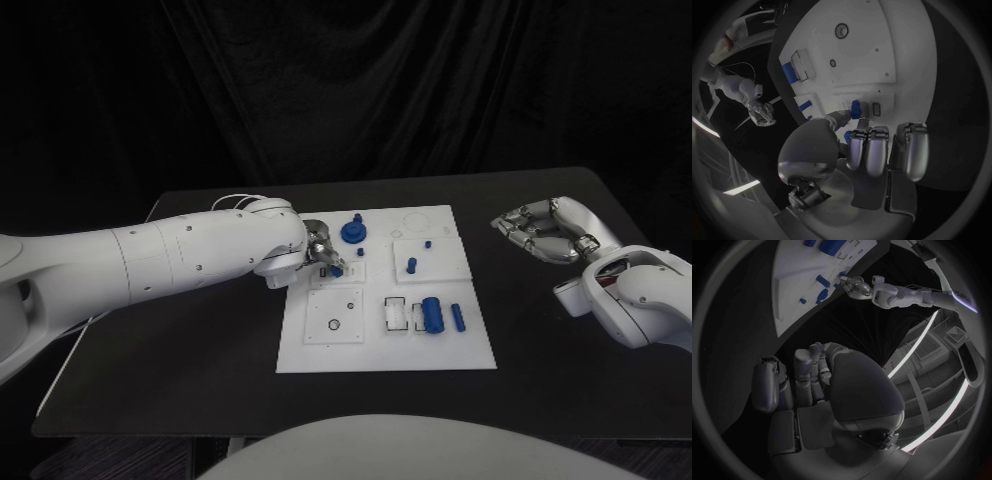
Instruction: Assemble the parts on the task board
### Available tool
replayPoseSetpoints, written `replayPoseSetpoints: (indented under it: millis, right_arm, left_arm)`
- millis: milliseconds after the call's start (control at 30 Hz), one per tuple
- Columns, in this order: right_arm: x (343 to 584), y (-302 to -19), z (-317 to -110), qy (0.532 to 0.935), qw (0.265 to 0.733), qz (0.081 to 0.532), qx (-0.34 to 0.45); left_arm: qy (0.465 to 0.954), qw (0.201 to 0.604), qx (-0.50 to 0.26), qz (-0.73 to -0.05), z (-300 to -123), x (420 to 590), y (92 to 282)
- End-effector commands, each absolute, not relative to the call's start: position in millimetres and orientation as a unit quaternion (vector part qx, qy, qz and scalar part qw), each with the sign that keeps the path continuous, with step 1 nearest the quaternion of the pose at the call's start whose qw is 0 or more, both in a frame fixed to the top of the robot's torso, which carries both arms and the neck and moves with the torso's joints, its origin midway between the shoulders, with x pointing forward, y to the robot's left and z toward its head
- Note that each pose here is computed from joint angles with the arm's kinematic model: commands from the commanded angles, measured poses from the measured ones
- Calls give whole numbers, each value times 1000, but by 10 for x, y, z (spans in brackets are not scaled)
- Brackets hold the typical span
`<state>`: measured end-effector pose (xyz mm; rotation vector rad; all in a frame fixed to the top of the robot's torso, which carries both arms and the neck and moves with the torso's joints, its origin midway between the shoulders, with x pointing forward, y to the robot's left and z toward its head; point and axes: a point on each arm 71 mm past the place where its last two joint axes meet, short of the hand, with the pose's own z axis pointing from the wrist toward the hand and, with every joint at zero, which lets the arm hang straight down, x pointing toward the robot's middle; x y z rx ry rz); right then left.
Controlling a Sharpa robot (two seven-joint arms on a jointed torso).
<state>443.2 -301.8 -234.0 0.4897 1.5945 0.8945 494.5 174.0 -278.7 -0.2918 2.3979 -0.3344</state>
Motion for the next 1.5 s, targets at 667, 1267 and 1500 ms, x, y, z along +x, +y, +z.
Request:
replayPoseSetpoints:
  millis: [667,1267,1500]
  right_arm:
    - [4410,-3054,-2381,690,579,375,217]
    - [4406,-3055,-2389,690,580,375,218]
    - [4403,-3055,-2388,690,580,375,218]
  left_arm:
    - [866,429,-164,-195,-2669,4857,1842]
    - [852,448,-185,-197,-2738,4837,1936]
    - [854,444,-184,-198,-2795,4810,1919]
